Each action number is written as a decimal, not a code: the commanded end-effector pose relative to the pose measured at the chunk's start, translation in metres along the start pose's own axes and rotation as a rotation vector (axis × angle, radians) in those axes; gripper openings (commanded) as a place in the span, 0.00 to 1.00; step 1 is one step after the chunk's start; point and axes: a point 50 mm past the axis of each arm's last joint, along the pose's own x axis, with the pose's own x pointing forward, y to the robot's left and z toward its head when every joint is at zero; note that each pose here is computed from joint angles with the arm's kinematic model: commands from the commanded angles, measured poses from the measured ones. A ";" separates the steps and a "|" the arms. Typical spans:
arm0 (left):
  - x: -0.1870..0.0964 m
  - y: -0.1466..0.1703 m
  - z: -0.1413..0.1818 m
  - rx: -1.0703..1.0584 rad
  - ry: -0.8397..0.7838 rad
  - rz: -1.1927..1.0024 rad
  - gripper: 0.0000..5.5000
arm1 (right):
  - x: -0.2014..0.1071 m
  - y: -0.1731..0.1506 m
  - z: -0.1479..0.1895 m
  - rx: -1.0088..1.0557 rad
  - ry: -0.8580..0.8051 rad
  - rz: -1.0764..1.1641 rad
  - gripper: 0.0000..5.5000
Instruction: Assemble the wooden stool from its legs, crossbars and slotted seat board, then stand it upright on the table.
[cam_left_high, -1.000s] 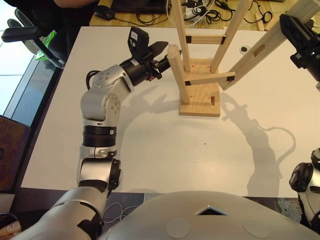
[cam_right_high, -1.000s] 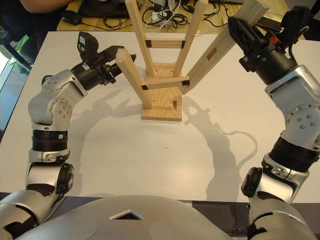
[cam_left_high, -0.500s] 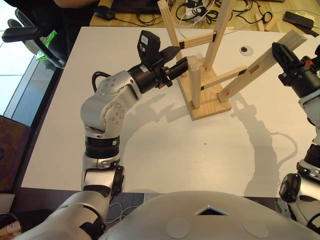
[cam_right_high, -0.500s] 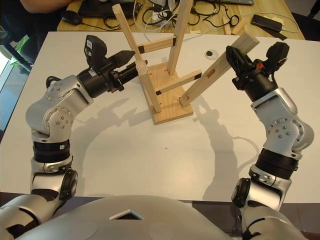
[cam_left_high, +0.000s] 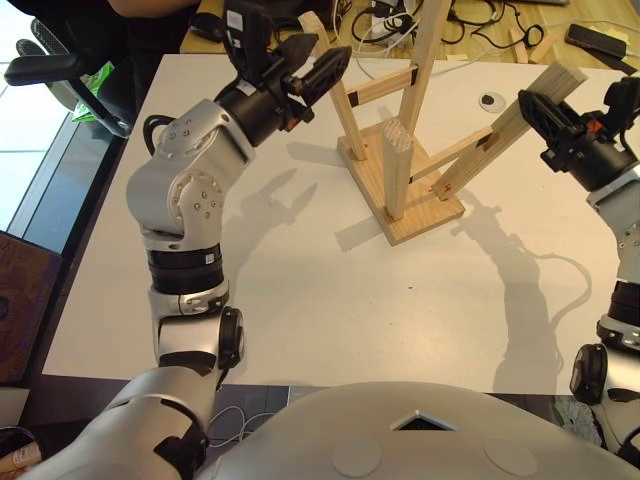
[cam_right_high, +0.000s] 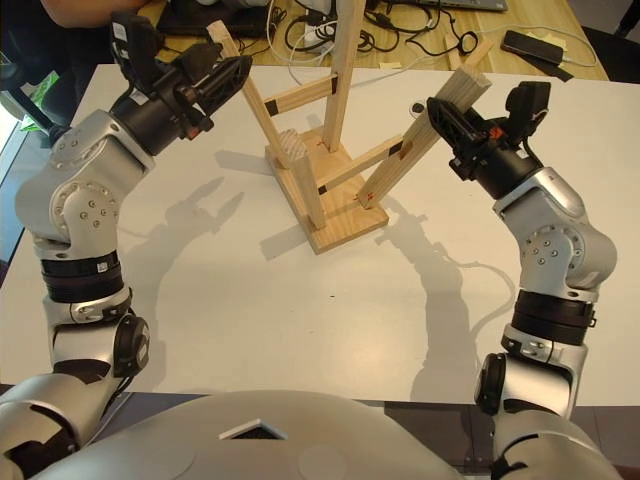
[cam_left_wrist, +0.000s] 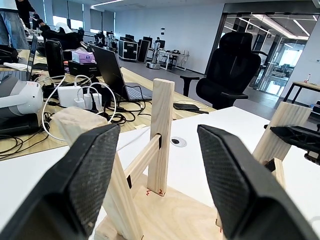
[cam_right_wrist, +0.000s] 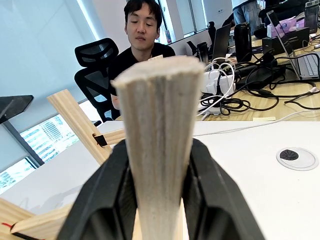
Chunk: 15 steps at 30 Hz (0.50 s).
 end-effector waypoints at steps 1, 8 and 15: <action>0.005 -0.001 0.010 0.011 -0.044 0.017 0.52 | -0.002 0.004 -0.023 -0.035 0.108 -0.037 0.18; 0.009 -0.006 0.013 0.023 -0.064 0.000 0.52 | 0.010 0.010 -0.027 -0.014 0.129 -0.010 0.18; 0.011 -0.010 0.013 0.032 -0.070 -0.014 0.52 | 0.019 0.008 -0.026 -0.020 0.172 0.023 0.18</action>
